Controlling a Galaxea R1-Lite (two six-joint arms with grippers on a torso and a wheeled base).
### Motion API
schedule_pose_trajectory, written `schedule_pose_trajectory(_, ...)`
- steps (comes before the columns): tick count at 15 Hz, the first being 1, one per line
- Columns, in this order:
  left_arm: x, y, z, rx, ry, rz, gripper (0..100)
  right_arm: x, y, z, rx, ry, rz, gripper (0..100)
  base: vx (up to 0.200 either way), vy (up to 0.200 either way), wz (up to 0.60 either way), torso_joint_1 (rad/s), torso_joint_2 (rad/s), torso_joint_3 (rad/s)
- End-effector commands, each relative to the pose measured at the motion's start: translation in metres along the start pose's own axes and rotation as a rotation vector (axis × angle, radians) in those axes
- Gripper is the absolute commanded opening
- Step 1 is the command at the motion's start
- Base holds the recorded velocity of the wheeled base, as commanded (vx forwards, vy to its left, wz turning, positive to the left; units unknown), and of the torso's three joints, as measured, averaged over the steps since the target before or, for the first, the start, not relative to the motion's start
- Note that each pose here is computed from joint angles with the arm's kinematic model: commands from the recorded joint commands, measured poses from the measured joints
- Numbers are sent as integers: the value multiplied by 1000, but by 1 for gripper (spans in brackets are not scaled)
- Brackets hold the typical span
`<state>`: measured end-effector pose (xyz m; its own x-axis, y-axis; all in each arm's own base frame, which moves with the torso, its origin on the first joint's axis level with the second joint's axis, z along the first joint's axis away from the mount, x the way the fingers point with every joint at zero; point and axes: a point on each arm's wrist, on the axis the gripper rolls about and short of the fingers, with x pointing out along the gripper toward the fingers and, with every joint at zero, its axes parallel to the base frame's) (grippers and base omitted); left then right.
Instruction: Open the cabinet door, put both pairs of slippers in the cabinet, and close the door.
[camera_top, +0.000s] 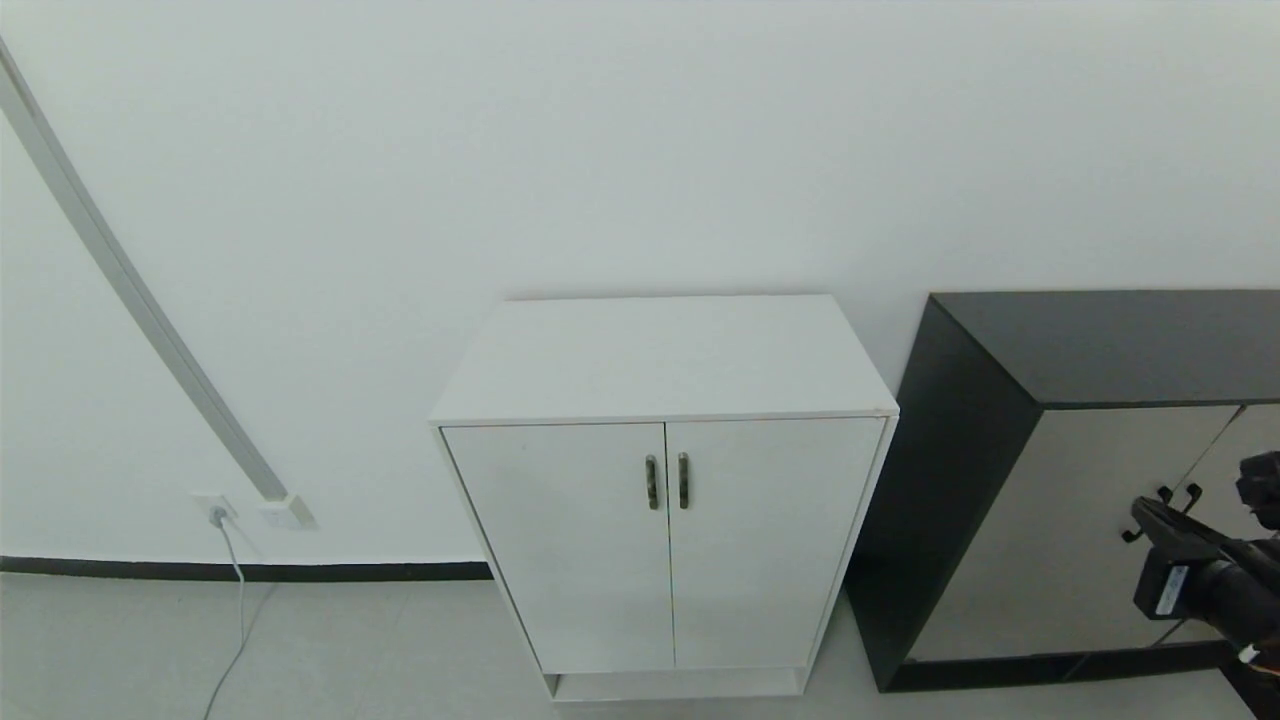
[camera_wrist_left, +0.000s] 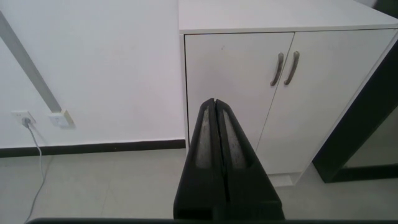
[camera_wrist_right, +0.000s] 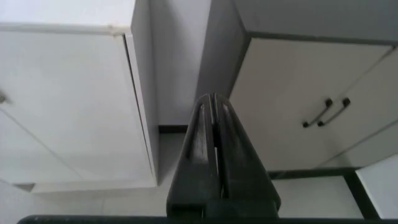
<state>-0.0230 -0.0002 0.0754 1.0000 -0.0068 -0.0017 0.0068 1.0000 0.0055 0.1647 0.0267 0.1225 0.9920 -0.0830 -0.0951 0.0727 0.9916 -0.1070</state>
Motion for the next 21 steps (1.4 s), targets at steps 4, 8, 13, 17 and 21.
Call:
schedule_pose_trajectory(4, 0, 0, 0, 1, 1, 1, 0, -65, -18, 3, -8, 23, 52, 0, 0, 0, 0, 0, 0, 0)
schedule_pose_trajectory(8, 0, 0, 0, 1, 1, 1, 0, -109, -27, -16, -18, 77, 132, 0, 0, 0, 0, 0, 0, 0)
schedule_pose_trajectory(13, 0, 0, 0, 1, 1, -1, 0, -146, -33, -44, -21, 121, 232, 0, 0, 0, 0, 0, 0, 0)
schedule_pose_trajectory(17, 0, 0, 0, 1, 1, -1, 0, -156, -34, -50, -17, 118, 318, 0, 0, 0, 0, 0, 0, 0)
schedule_pose_trajectory(21, 0, 0, 0, -1, 1, 1, 0, -156, -33, -52, -18, 125, 327, 0, 0, 0, 0, 0, 0, 0)
